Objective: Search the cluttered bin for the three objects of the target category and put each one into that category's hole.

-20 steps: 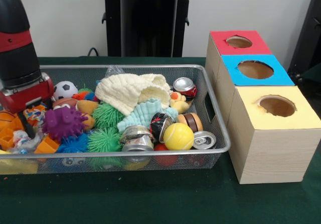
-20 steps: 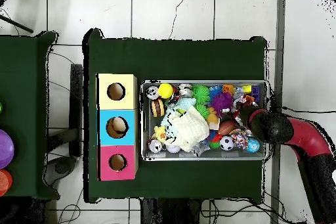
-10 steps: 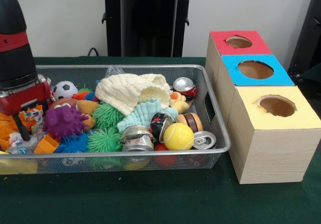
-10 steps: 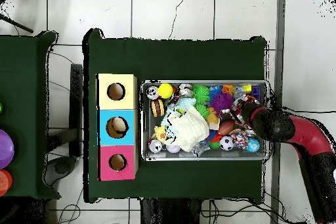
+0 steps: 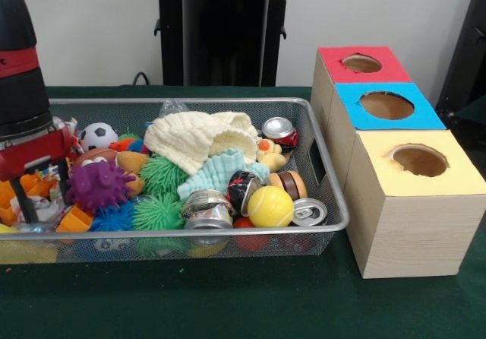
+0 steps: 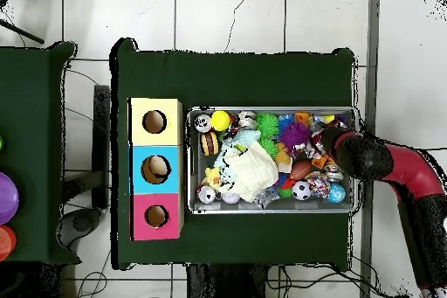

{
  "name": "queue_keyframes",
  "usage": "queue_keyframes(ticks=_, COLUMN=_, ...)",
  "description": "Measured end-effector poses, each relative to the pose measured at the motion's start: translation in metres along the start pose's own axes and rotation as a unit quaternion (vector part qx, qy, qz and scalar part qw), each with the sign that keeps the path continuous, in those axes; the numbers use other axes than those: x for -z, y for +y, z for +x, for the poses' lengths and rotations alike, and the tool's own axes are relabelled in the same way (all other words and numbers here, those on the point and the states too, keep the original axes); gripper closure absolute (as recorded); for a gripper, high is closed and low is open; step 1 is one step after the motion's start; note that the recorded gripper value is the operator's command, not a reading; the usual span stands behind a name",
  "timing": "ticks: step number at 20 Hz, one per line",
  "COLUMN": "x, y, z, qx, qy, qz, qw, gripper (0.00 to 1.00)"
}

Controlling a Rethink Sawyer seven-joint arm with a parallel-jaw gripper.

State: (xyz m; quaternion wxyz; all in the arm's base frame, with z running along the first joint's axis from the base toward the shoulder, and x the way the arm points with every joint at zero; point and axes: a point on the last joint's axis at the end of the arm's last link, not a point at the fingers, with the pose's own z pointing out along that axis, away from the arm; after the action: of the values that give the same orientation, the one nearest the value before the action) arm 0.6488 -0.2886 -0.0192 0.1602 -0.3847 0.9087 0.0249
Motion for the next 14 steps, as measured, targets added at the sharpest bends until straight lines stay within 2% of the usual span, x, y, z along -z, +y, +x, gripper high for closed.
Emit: queue_keyframes(ticks=14, x=0.005, y=-0.024, z=-0.017, qx=-0.007, qy=-0.009, qz=0.018, qw=0.9998, gripper=0.00)
